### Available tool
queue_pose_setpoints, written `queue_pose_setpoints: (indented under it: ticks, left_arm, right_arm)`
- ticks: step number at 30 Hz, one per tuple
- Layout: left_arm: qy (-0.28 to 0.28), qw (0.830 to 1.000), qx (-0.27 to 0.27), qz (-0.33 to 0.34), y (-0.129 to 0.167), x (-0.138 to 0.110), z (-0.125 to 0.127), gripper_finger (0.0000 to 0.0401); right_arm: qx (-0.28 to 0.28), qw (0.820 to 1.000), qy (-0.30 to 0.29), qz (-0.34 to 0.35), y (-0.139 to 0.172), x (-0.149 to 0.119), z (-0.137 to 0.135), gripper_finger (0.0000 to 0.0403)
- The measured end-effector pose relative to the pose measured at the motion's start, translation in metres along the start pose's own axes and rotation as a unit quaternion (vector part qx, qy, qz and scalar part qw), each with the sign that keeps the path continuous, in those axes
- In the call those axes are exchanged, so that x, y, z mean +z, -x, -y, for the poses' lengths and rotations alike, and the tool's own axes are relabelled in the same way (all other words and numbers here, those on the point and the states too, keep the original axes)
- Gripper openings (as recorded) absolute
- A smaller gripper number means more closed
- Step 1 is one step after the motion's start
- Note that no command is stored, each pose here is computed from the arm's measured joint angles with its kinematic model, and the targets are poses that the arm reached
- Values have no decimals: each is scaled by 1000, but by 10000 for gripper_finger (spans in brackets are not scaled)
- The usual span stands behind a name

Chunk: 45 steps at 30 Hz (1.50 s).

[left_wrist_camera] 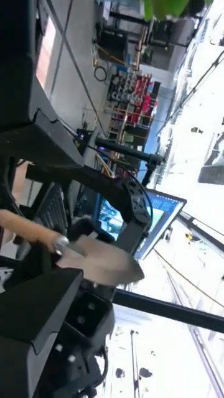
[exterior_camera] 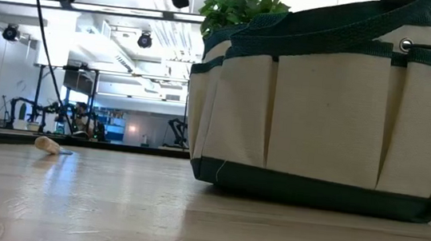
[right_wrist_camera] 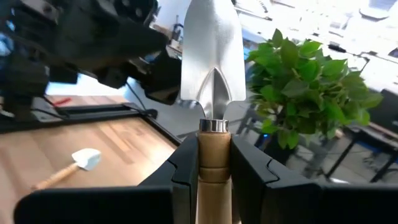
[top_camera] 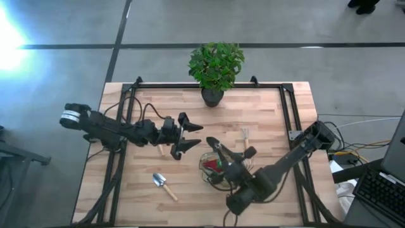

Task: Pick & Place Garden tools in Gardening bag
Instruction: Put the top right brown trowel into the green gardening bag

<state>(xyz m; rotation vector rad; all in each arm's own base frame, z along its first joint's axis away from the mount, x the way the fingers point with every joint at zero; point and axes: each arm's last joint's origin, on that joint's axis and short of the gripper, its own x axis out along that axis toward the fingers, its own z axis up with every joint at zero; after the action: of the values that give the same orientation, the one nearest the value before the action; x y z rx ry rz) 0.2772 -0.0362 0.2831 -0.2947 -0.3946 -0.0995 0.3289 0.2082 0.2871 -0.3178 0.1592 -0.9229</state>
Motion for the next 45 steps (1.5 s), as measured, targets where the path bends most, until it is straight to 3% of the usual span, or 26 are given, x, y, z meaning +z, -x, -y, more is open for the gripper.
queue_pose_setpoints:
  ticks: [15, 30, 45]
  left_arm:
    - [4, 1000, 8, 16, -8, 6, 2, 280]
    - [-23, 998, 51, 24, -21, 15, 2, 280]
    - [-39, 996, 83, 17, -44, 4, -2, 280]
  right_arm:
    - [-44, 999, -16, -15, -37, 5, 3, 54]
    - [-53, 998, -22, -18, -44, 6, 3, 54]
    - [-39, 999, 0, -28, -46, 8, 1, 54]
